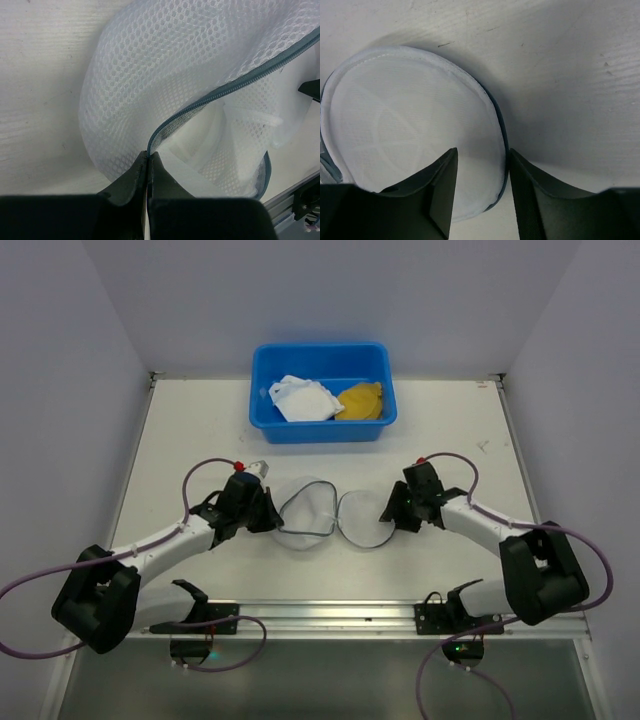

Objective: Unzip the laundry bag and remove the bra

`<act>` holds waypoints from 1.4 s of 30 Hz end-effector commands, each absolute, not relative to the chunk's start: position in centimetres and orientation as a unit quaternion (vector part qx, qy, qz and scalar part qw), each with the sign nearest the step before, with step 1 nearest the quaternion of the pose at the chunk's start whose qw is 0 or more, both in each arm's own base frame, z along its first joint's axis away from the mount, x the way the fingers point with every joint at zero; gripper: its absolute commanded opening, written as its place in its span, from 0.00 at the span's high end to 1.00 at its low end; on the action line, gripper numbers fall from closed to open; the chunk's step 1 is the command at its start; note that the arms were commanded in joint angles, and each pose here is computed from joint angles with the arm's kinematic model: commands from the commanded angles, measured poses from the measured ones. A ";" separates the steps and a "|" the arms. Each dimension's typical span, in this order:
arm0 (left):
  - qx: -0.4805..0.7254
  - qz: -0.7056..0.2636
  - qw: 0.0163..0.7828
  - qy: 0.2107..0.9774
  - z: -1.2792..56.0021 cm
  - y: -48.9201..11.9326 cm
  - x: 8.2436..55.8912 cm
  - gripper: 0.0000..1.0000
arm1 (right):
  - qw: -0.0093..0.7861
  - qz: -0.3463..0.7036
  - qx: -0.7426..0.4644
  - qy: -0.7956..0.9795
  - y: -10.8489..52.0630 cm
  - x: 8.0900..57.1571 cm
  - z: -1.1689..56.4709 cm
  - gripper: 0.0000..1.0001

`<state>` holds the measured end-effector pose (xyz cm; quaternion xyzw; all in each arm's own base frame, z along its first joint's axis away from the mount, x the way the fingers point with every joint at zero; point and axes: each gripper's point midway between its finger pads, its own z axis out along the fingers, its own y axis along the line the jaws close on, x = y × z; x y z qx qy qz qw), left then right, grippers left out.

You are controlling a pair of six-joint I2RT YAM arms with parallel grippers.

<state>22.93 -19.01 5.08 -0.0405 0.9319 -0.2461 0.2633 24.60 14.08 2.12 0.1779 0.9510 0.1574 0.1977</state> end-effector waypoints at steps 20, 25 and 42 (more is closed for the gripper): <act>0.000 -0.275 0.260 0.925 5.4 -25.7 26.3 1.00 | 0.378 0.088 0.075 0.919 10.7 27.1 16.8 1.00; 0.016 -0.292 0.243 0.925 5.1 -29.4 25.9 1.00 | 0.413 0.063 0.024 0.908 12.4 27.6 20.0 1.00; -0.023 -0.340 0.243 0.908 3.8 -29.5 24.3 1.00 | 0.301 0.359 -0.168 0.867 32.3 26.9 16.6 1.00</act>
